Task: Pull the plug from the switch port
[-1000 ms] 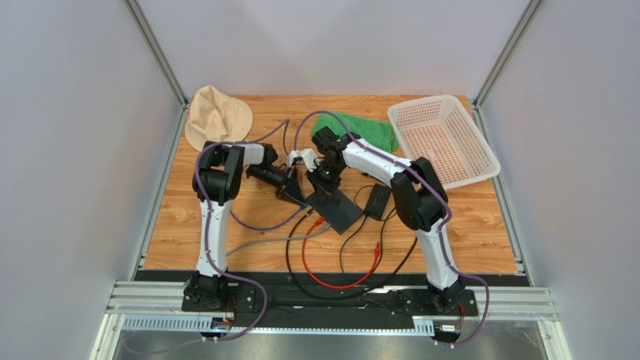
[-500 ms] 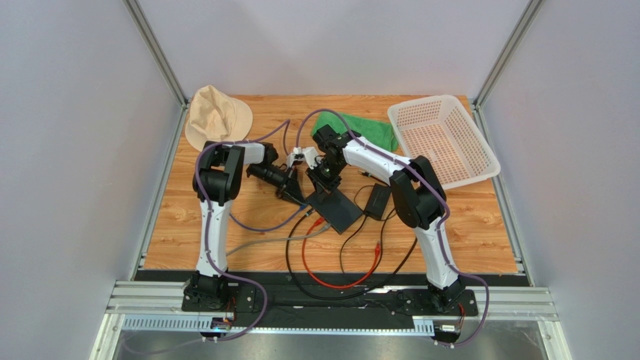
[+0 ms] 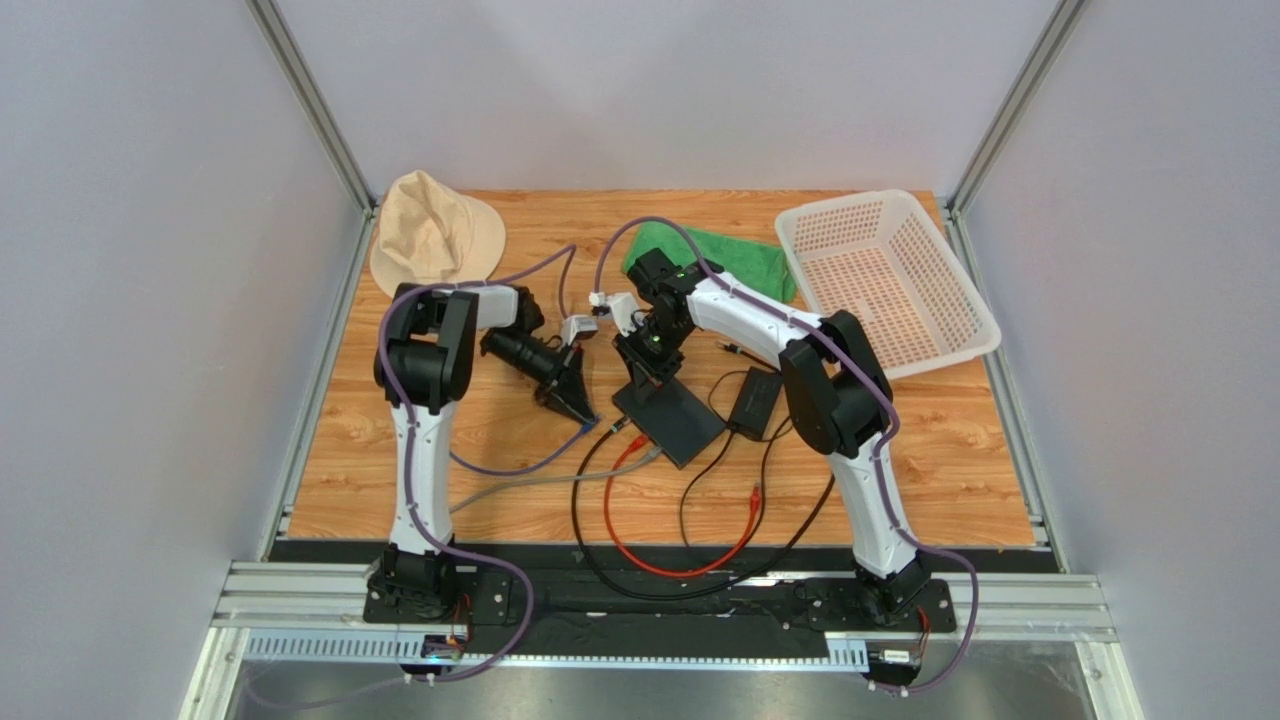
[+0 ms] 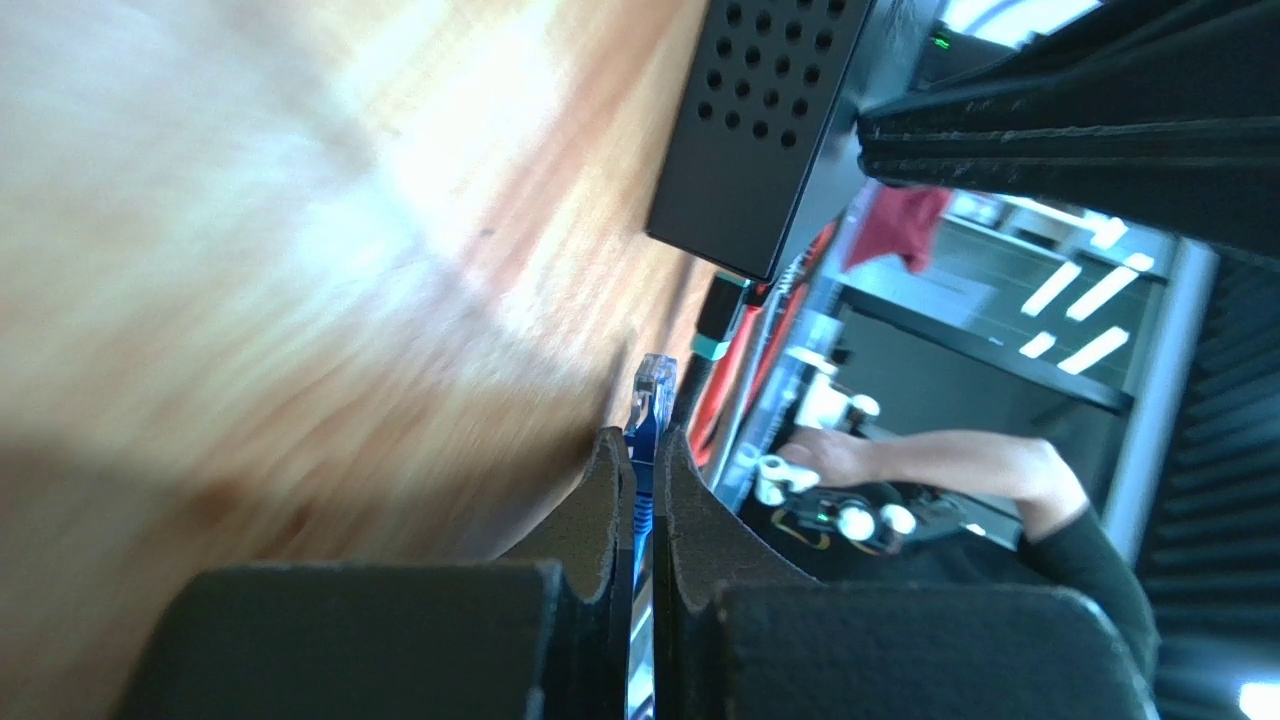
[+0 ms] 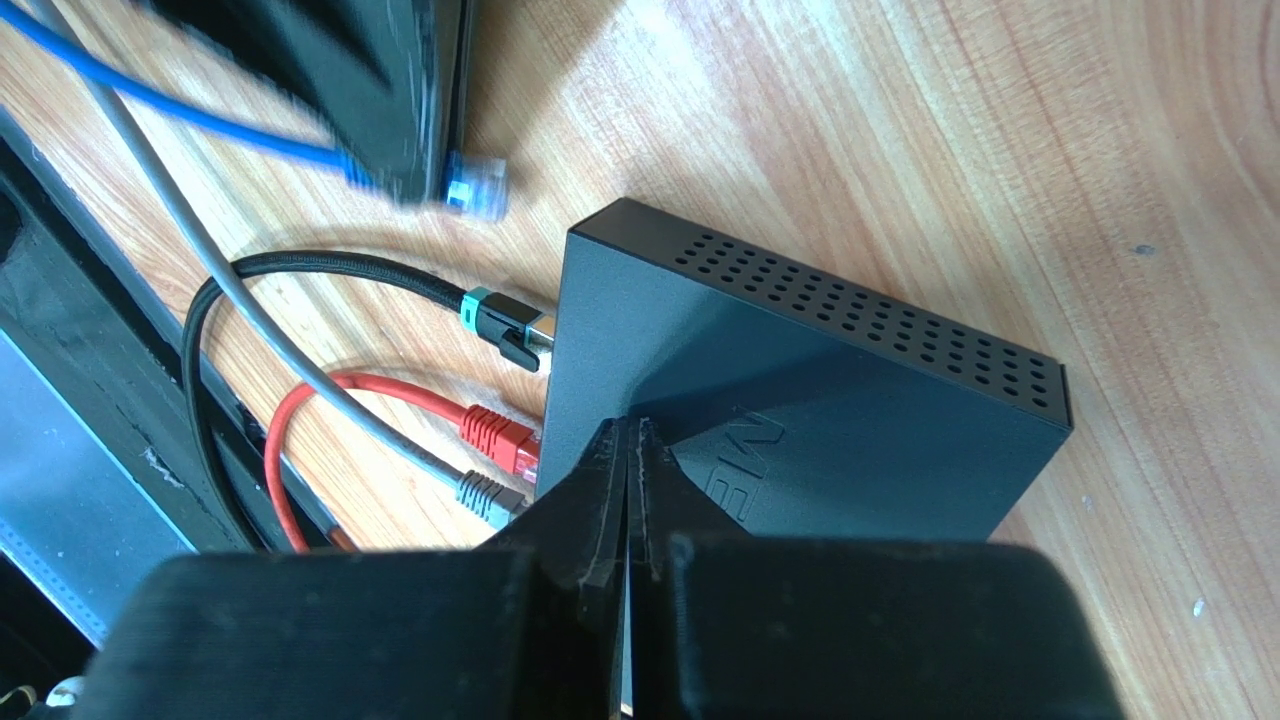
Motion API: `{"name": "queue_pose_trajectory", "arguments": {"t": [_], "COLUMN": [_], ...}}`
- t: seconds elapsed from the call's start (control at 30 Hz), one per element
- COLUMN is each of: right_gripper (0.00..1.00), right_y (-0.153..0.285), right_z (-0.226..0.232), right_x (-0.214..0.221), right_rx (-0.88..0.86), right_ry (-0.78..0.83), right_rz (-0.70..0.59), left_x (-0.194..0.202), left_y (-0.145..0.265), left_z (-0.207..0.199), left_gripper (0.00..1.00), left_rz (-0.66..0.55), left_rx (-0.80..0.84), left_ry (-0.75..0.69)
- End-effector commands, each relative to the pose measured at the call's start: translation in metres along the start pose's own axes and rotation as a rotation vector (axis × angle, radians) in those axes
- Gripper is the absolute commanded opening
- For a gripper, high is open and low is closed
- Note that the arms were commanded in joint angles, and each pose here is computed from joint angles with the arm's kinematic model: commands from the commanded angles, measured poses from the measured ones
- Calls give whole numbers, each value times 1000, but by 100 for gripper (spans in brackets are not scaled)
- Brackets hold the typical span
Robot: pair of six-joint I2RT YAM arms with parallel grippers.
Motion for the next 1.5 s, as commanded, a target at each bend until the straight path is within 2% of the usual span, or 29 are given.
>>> {"name": "queue_pose_trajectory", "arguments": {"t": [0.0, 0.1, 0.17, 0.2, 0.27, 0.3, 0.37, 0.4, 0.43, 0.47, 0.57, 0.6, 0.63, 0.67, 0.73, 0.77, 0.83, 0.87, 0.93, 0.97, 1.0, 1.1, 1.17, 1.33, 1.47], "right_gripper": [0, 0, 0, 0, 0, 0, 0, 0, 0, 0, 0, 0, 0, 0, 0, 0, 0, 0, 0, 0, 0, 0, 0, 0, 0], "right_y": [-43, -41, -39, -37, -34, -31, -27, -26, -24, -20, -14, -9, -4, 5, 24, 41, 64, 81, 95, 103, 106, 105, 105, 106, 110], "right_z": [-54, -58, -61, -63, -65, -66, -68, -67, -68, -67, -67, -67, -67, -63, -59, -54, -46, -39, -31, -26, -25, -24, -28, -31, -22], "right_x": [59, 54, 50, 44, 40, 38, 34, 33, 32, 29, 25, 19, 15, 6, -15, -27, -45, -51, -56, -54, -51, -33, -22, 5, 17], "right_rx": [168, 181, 188, 198, 209, 214, 225, 225, 229, 234, 242, 250, 258, 263, 282, 298, 307, 321, 324, 330, 336, 351, 377, 374, 371], "right_ry": [-18, -11, -6, -4, 2, 11, 21, 23, 24, 30, 38, 45, 46, 57, 79, 95, 124, 145, 167, 179, 186, 202, 199, 142, 143], "right_rz": [221, 205, 193, 179, 171, 164, 150, 149, 142, 133, 116, 101, 87, 61, -4, -51, -119, -157, -190, -201, -201, -166, -140, -107, -112], "left_x": [-19, -39, -54, -65, -72, -88, -97, -109, -115, -119, -121, -115, -111, -107, -97, -81, -60, -51, -37, -29, -28, -23, -27, -35, -43], "left_y": [43, 80, 100, 116, 130, 148, 161, 177, 183, 190, 189, 192, 184, 173, 170, 150, 135, 118, 95, 83, 74, 46, 31, 5, 1], "left_z": [-26, -44, -42, -55, -43, -57, -37, -45, -28, -30, -31, -52, -70, -70, -115, -101, -121, -107, -102, -90, -80, -61, -52, -39, -30], "left_gripper": [0, 0, 0, 0, 0, 0, 0, 0, 0, 20, 47, 49, 52, 57, 58, 59, 55, 41, 21, 5, 0, 0, 0, 0, 0], "left_rz": [-91, -190, -224, -254, -222, -271, -250, -300, -294, -315, -329, -371, -389, -391, -485, -445, -439, -405, -342, -303, -275, -206, -188, -183, -196], "left_rx": [-134, -263, -361, -398, -460, -490, -534, -565, -602, -628, -617, -583, -482, -422, -287, -235, -172, -164, -148, -143, -139, -131, -165, -221, -260], "left_ry": [-131, -233, -272, -315, -298, -354, -298, -335, -303, -311, -314, -332, -346, -334, -389, -317, -349, -323, -350, -314, -279, -212, -223, -201, -178]}}
Point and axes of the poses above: each gripper's point midway between its finger pads, its own y axis back along the fingers, its own z axis along the line the jaws close on, x = y × z, the point moved 2 cm from there along y, back along the fingers, and after that the axes turned 10 degrees about y, right-handed, at the moved point
